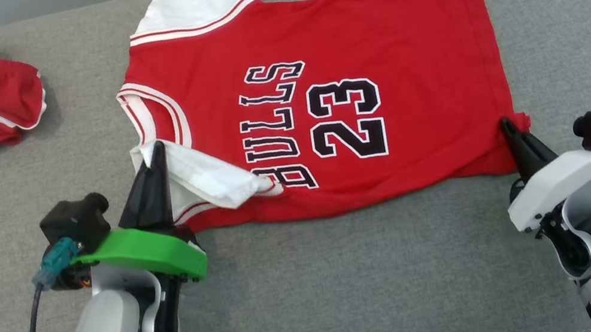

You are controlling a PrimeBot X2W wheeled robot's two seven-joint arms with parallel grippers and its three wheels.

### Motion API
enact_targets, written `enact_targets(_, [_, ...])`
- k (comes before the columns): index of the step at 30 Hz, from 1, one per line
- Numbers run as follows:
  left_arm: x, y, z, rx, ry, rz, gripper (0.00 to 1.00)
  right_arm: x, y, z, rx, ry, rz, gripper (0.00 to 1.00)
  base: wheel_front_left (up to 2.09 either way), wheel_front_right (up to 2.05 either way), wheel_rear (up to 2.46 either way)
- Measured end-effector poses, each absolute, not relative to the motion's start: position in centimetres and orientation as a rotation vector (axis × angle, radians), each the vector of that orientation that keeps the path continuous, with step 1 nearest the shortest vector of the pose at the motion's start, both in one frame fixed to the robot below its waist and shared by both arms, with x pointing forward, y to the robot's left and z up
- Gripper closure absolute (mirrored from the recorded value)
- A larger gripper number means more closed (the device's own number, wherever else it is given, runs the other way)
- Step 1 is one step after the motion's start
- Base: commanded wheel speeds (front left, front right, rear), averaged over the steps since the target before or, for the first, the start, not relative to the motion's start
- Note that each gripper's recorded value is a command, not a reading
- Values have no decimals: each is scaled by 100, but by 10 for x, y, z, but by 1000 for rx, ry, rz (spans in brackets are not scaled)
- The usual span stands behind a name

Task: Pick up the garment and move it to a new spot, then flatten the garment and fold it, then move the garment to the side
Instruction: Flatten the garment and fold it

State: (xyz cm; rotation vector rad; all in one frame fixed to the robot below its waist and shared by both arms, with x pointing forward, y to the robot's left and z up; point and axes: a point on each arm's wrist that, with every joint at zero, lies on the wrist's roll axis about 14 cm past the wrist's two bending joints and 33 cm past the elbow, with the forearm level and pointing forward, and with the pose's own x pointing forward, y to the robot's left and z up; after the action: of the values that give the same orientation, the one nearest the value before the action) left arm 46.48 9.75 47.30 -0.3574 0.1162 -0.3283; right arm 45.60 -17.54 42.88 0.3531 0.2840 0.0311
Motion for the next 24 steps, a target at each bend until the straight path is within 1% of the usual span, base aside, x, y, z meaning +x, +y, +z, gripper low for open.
enact_targets(8, [503,94,467,-348,81,-316,100,478,-184,418,370,266,-10,100,0,0,0])
enact_targets(14, [514,86,466,-337,69,-331,100,480,-182,410,372,271,-10,99,0,0,0])
enact_targets(15, [515,85,466,-334,69,-331,100,481,-181,411,371,266,-7,77,0,0,0])
enact_targets(16, [516,86,467,-335,67,-328,100,482,-181,414,374,251,-6,59,0,0,0])
enact_targets(17, [517,87,467,-332,66,-325,100,484,-180,418,375,233,-3,0,0,0,0])
enact_targets(18, [517,87,467,-331,64,-322,100,485,-179,421,375,220,-1,0,0,0,0])
enact_targets(19, [518,88,470,-332,55,-319,56,485,-178,423,377,209,3,0,0,0,0])
enact_targets(20, [519,88,475,-338,40,-314,25,486,-178,425,376,195,4,0,0,0,0])
enact_targets(21, [520,88,480,-341,23,-314,0,486,-178,428,375,180,4,0,0,0,0])
enact_targets(24, [519,88,493,-365,-17,-307,0,486,-179,436,366,150,6,0,0,0,0])
